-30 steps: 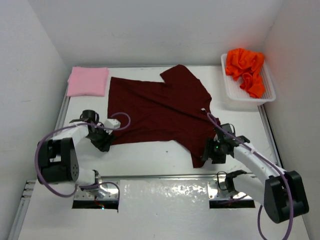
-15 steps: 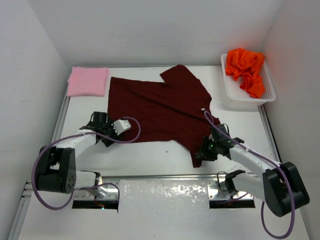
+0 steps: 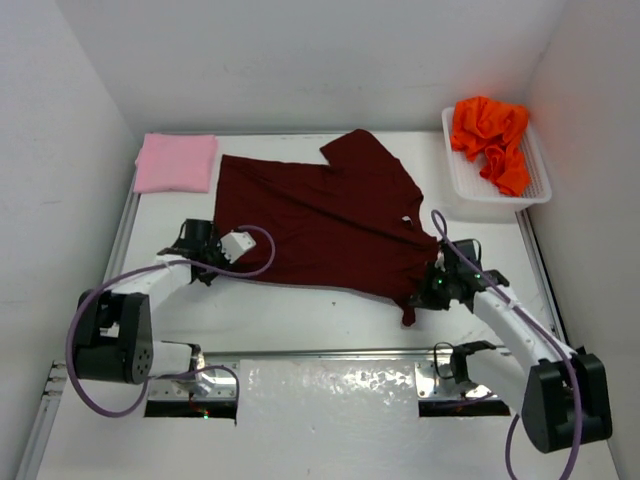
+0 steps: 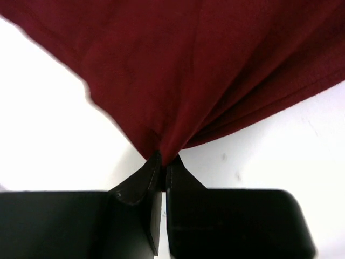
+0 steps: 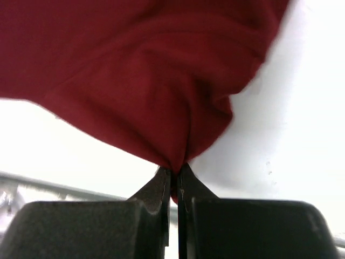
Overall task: Fold and stack the t-shirts
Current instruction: Fold the flattened tshirt in 1/3 of the way
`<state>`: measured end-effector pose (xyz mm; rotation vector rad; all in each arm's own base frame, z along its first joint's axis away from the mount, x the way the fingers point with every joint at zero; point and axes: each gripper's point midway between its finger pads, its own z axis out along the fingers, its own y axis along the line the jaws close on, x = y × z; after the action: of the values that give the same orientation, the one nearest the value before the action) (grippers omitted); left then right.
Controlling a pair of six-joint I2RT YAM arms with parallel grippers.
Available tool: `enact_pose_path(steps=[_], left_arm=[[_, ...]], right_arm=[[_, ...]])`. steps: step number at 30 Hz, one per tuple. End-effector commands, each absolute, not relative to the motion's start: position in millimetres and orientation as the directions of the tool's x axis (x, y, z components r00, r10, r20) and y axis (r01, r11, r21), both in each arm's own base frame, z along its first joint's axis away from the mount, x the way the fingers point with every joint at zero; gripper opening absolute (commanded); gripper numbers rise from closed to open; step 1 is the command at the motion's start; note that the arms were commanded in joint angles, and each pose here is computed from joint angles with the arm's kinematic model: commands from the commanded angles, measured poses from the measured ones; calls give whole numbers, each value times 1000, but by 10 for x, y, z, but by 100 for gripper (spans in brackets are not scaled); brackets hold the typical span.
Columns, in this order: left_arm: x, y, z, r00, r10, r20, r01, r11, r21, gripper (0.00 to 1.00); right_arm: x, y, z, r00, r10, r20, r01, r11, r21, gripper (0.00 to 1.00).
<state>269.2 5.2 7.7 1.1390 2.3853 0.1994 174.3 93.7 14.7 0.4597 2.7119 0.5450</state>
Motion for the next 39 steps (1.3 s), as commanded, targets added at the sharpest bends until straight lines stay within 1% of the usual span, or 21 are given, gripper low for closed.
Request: enact_pose_path(steps=[1,3,7,9,10,15,17,18,20,22,23,24,25,26,27,28,30,32,35,38,39], left_arm=[[2569,151,432,-594,737,-323,670,675,308,0],[2392,133,529,-599,746,-290,701,664,262,0],[2042,186,627,-594,778,-206,746,628,221,0],[1864,200,682,-589,787,-181,762,616,200,0],[1821,206,699,-590,788,-178,763,616,197,0],[1646,171,838,-584,790,-187,772,612,173,0],[1638,175,839,-580,793,-188,774,608,178,0],[1672,176,838,-578,793,-195,771,608,188,0],[1752,163,843,-574,792,-207,769,608,196,0],[1853,150,871,-576,787,-220,762,614,203,0],[1992,142,900,-579,782,-233,753,622,216,0],[2061,136,909,-592,770,-239,741,636,215,0],[2138,130,928,-597,764,-244,734,643,217,0],[2280,133,936,-613,750,-246,721,659,215,0],[2352,135,935,-621,744,-245,715,666,211,0],[2470,139,997,-622,739,-258,706,672,223,0],[2591,188,910,-650,722,-237,697,691,193,0],[2773,240,886,-668,708,-229,683,706,188,0],[2949,249,824,-685,701,-200,682,713,163,0],[3002,227,719,-703,693,-159,686,720,105,0],[3000,223,683,-707,691,-150,686,722,93,0]], right_arm=[[1650,961,448,-935,239,-261,114,902,417,0],[1599,966,531,-939,207,-274,76,904,421,0],[1365,966,736,-960,140,-244,24,904,426,0],[1326,954,842,-957,113,-266,-10,906,423,0],[1253,929,861,-963,98,-250,-15,911,411,0],[1243,912,1193,-962,48,-269,-66,914,400,0],[1282,902,1227,-959,29,-281,-86,917,390,0],[1350,915,1224,-954,28,-298,-95,915,392,0],[1436,941,1171,-958,28,-285,-91,913,398,0],[1649,959,1115,-952,27,-306,-100,915,390,0],[1753,965,1116,-946,29,-323,-104,917,386,0],[1925,988,1128,-930,27,-366,-125,915,384,0],[2009,983,1047,-937,12,-348,-126,920,372,0],[2198,981,1078,-918,10,-396,-144,923,357,0],[2314,956,1062,-911,5,-413,-147,931,335,0],[2419,901,957,-916,-6,-400,-137,945,298,0],[2704,864,989,-897,3,-443,-135,951,280,0],[2943,841,931,-892,-9,-451,-139,957,255,0],[3188,792,838,-897,-35,-440,-144,965,217,0],[3376,789,827,-897,-60,-438,-162,966,200,0],[3423,791,744,-905,-63,-421,-160,967,199,0]])
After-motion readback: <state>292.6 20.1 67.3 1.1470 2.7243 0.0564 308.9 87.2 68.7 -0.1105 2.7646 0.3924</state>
